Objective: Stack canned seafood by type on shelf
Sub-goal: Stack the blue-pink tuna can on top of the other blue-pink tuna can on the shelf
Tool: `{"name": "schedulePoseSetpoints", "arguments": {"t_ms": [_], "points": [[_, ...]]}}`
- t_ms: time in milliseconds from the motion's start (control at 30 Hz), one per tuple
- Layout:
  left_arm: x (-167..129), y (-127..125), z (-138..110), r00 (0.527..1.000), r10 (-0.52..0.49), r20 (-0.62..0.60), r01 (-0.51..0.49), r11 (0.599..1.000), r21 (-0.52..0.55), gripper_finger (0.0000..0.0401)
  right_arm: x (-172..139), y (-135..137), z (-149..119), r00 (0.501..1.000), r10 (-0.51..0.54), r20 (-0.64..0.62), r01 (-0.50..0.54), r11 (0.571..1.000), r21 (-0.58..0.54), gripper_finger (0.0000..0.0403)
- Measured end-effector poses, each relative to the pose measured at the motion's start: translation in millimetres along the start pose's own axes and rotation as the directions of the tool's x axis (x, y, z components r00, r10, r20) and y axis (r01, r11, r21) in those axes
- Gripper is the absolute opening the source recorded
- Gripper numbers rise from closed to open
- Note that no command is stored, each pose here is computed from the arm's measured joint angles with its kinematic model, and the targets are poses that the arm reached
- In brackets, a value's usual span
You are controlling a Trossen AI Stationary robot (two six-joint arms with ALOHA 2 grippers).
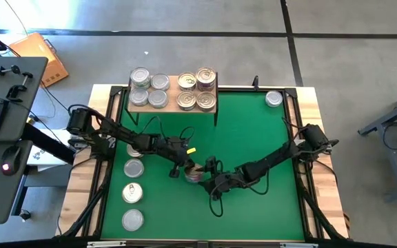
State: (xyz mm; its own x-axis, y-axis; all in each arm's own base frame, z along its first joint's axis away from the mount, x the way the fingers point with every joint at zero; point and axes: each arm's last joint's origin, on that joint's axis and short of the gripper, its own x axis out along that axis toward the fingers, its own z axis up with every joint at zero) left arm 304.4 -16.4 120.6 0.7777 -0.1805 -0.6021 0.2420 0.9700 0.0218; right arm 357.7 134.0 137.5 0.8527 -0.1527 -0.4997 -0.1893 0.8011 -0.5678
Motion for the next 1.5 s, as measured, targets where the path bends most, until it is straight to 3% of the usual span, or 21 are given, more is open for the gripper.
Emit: {"name": "schedulePoseSetpoints", "arguments": {"t_ms": [167, 400, 600, 700, 833, 1000, 1167, 1500], "points": [[0, 0, 1, 1.000, 0.003, 0.007, -0.003, 1.000, 0.001, 0.0000, 10, 8, -9, 1.000, 0.019, -0.022, -0.020, 0.999, -0.035, 0.0276], [0, 0, 1, 1.000, 0.001, 0.003, -0.001, 1.000, 0.001, 0.0000, 20, 13, -16, 0.994, -0.103, -0.042, 0.102, 0.995, -0.019, 0.0275], [0, 0, 0, 1.000, 0.000, 0.001, 0.000, 1.000, 0.000, 0.0000, 20, 10, -8, 0.989, -0.146, 0.021, 0.144, 0.988, 0.055, 0.0273], [0, -1, 0, 1.000, 0.001, 0.001, -0.001, 1.000, -0.004, 0.0000, 19, 10, -5, 0.988, -0.148, 0.046, 0.142, 0.984, 0.109, 0.0249], [0, -5, 2, 1.000, 0.013, 0.001, -0.013, 1.000, 0.005, 0.0000, 19, 10, -6, 0.989, -0.142, 0.044, 0.129, 0.967, 0.217, 0.0181], [-9, -13, 10, 0.996, 0.093, 0.009, -0.093, 0.995, 0.029, 0.0000, 18, 11, -6, 0.990, -0.134, 0.035, 0.122, 0.964, 0.238, 0.0182], [-37, -30, 27, 0.982, 0.189, 0.017, -0.190, 0.979, 0.068, 0.0000, 13, 14, -2, 0.987, -0.154, 0.036, 0.142, 0.961, 0.236, 0.0182], [-101, -85, 45, 0.905, 0.415, 0.100, -0.426, 0.883, 0.198, 0.0000, -22, -11, 28, 0.950, -0.304, 0.066, 0.286, 0.937, 0.200, 0.0182]]}}
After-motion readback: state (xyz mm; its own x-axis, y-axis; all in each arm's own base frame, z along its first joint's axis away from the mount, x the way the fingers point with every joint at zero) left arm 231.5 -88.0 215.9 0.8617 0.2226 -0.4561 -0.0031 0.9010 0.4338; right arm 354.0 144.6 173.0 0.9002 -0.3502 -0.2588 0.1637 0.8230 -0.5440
